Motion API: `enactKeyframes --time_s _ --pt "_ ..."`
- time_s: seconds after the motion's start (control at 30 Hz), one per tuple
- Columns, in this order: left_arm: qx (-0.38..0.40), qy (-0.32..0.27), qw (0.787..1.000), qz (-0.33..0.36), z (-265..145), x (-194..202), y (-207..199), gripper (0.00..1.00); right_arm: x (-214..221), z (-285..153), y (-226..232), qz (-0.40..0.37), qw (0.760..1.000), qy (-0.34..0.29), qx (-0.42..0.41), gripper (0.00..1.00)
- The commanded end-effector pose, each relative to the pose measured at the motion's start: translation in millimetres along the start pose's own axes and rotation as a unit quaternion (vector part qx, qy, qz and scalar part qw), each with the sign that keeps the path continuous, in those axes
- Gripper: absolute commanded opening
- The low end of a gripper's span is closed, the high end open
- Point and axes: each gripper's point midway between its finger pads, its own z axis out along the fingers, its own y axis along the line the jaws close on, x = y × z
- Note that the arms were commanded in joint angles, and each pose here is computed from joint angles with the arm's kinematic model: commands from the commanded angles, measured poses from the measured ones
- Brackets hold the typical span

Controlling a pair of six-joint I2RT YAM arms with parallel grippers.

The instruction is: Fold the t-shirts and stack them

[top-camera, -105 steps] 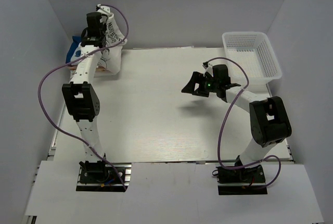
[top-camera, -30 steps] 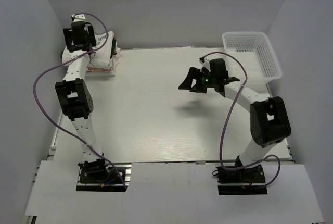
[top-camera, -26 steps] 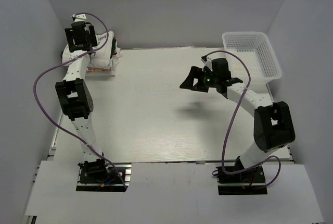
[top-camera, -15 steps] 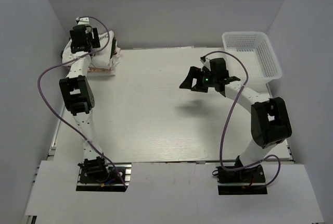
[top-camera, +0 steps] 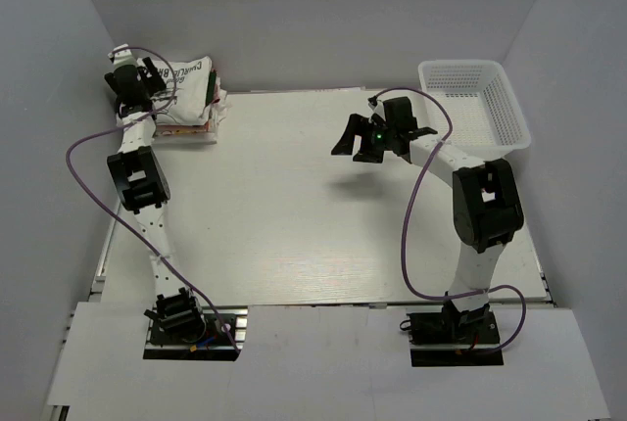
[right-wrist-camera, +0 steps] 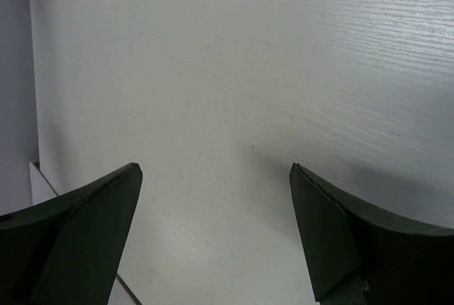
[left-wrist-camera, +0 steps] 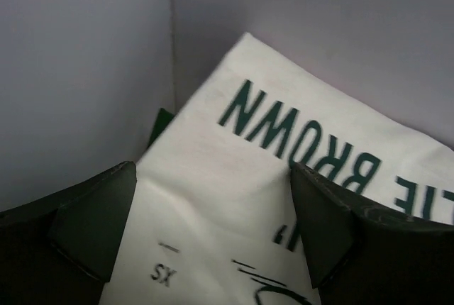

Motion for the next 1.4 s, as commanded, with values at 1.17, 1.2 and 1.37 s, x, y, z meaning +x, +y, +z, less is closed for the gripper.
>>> enactKeyframes --time_s 1.17,1.2,1.37 --pt "0.174 -0.086 0.977 -0.088 -194 -134 -64 1.0 33 -10 50 -0.087 0.993 0.023 -0.082 0.9" --pt "0.171 -0.08 0.978 -0.083 -208 -136 -68 1.0 33 -12 48 -0.089 0.993 0.018 -0.074 0.9" --pt "0.22 -0.014 0.971 -0.092 -300 -129 -94 1.0 38 -44 60 -0.11 0.99 -0.022 -0.087 0.9"
